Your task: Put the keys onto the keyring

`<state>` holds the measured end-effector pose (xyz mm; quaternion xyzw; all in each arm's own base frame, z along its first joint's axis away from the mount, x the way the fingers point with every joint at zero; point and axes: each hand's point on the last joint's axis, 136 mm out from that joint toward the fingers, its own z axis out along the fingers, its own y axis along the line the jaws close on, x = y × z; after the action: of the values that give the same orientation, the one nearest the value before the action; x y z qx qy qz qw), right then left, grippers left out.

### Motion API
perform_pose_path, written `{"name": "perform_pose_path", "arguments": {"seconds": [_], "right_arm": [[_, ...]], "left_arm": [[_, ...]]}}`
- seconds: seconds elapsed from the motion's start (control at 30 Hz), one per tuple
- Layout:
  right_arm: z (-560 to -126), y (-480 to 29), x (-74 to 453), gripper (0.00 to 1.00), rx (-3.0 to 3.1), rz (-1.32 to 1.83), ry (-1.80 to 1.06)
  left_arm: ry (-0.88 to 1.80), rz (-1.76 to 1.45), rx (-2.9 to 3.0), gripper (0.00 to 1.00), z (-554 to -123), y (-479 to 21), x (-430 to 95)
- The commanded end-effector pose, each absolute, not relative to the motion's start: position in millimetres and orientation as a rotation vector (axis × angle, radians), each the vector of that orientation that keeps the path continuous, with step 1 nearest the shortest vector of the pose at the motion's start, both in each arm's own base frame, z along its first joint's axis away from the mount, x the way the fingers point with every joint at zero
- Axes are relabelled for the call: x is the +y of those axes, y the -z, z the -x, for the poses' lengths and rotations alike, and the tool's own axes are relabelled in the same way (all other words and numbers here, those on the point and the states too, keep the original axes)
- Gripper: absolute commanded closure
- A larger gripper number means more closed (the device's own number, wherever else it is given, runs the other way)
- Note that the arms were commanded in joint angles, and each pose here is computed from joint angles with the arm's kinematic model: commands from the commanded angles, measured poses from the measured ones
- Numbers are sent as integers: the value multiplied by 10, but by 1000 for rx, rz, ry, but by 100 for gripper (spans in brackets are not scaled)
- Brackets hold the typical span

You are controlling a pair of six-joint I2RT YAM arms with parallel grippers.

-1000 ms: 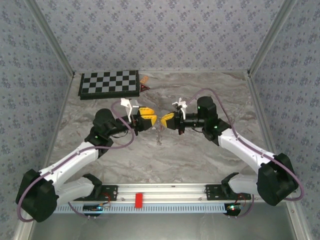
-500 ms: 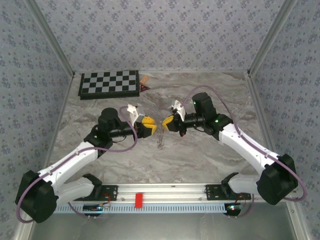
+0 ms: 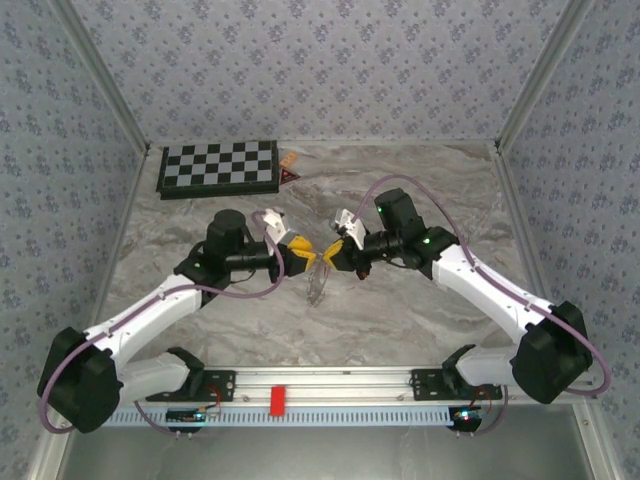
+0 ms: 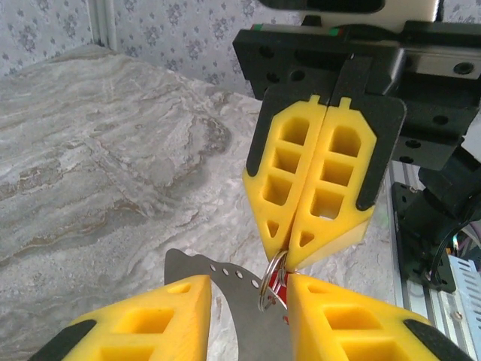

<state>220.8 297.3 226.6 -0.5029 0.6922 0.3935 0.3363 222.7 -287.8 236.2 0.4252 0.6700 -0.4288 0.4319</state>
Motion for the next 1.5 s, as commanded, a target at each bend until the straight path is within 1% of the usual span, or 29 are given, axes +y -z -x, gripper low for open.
{"name": "perform_pose_path", "arguments": {"seconds": [0.0,0.7,1.03,1.13,1.3,1.4,1.47], "right_arm": [[-2218,-2361,3021,100,1769,1334,-1018],[-2202,-2351,3037,100,1762,1341,-1022],[-2177,-2337,3057,100,1761,1350,-1026],[-2174,-2339,3059,100,1759,1351,-1025],[-2177,-2334,3059,100,1762,1350,-1022],[-2174,-2333,3061,100,1760,1351,-1024],[-2173,-2331,3061,100,1759,1351,-1025]], "left_arm": [[1069,-1103,1627,69,-2229,-2485,-2899],[1151,-1171,1639,71,-2162,-2403,-2976],[1187,-1178,1645,78,-2161,-2395,-3012],[1203,-1185,1640,82,-2149,-2401,-3022],[1235,-1224,1643,80,-2085,-2389,-3027],[1230,-1223,1647,99,-2097,-2395,-3030],[1228,-1216,1647,100,-2104,-2395,-3028]]}}
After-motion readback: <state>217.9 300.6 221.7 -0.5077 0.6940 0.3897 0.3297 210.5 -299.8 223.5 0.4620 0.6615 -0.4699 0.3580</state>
